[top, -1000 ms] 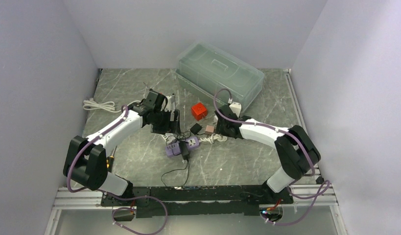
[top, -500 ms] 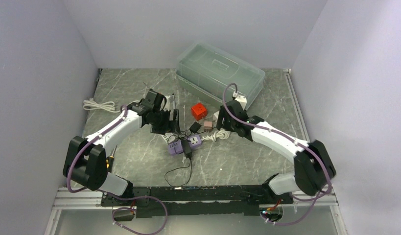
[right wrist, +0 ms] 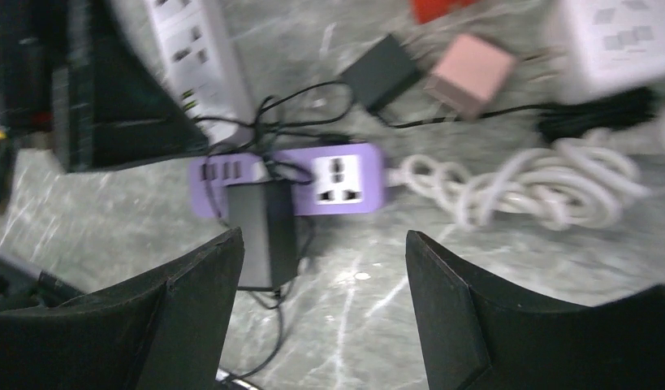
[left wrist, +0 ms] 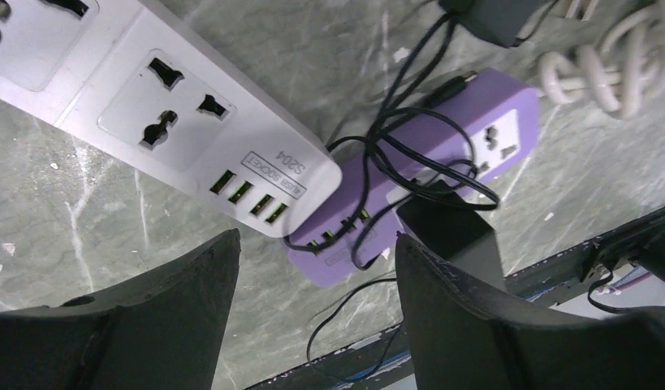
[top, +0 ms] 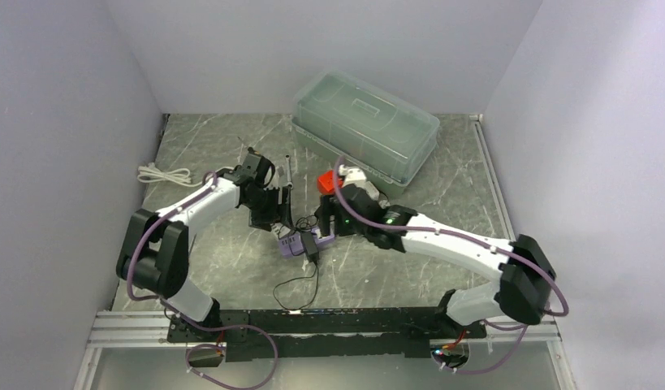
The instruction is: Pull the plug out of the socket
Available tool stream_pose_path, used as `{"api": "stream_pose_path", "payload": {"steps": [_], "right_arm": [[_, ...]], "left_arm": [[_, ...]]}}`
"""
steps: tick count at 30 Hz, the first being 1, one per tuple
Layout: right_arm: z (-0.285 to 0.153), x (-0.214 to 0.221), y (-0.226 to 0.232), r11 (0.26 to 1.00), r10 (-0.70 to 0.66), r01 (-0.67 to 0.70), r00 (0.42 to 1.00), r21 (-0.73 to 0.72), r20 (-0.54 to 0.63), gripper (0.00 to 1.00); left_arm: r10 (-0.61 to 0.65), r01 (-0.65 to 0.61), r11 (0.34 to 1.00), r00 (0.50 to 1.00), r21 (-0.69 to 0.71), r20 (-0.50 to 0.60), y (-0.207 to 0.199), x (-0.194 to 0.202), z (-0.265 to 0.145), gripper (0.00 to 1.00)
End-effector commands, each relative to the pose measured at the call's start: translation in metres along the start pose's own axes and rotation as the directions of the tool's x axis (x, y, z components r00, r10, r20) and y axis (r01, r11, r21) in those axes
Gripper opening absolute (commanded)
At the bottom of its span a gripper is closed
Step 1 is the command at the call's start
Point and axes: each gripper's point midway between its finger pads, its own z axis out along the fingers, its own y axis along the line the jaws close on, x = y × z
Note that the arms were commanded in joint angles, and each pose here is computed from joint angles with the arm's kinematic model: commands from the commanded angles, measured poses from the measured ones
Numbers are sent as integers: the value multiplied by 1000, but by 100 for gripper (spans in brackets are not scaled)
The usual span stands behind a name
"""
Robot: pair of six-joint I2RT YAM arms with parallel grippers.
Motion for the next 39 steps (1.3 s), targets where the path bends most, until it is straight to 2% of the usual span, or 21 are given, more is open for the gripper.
{"api": "stream_pose_path", "payload": {"steps": [1, 6, 9, 17, 23, 30, 39], "right_arm": [[7, 0, 55, 996, -37, 37, 999, -76, 0, 76], [25, 27, 82, 993, -106, 101, 992, -68, -74, 73], [33, 35, 83, 991, -132, 130, 986, -29, -100, 70], [40, 40, 79, 983, -169, 176, 980, 54, -109, 68], [47, 47, 78, 980, -180, 189, 976, 67, -127, 66], [55, 54, 81, 977, -190, 202, 970, 66, -151, 55], [62, 62, 82, 975, -198, 212, 965, 68, -173, 48]], "left_arm": [[-20, 19, 1000, 998, -13, -65, 5, 12, 10, 72], [-36, 37, 999, 993, 2, -112, 6, 27, 13, 69], [-46, 49, 999, 989, 20, -143, 5, 36, 14, 67], [-39, 45, 998, 990, 41, -135, 0, 31, 16, 63], [-27, 34, 999, 987, 40, -159, -3, 36, 23, 61], [-22, 28, 999, 984, 32, -175, -4, 37, 29, 57], [-14, 17, 1000, 985, 14, -173, -3, 37, 30, 54]]}}
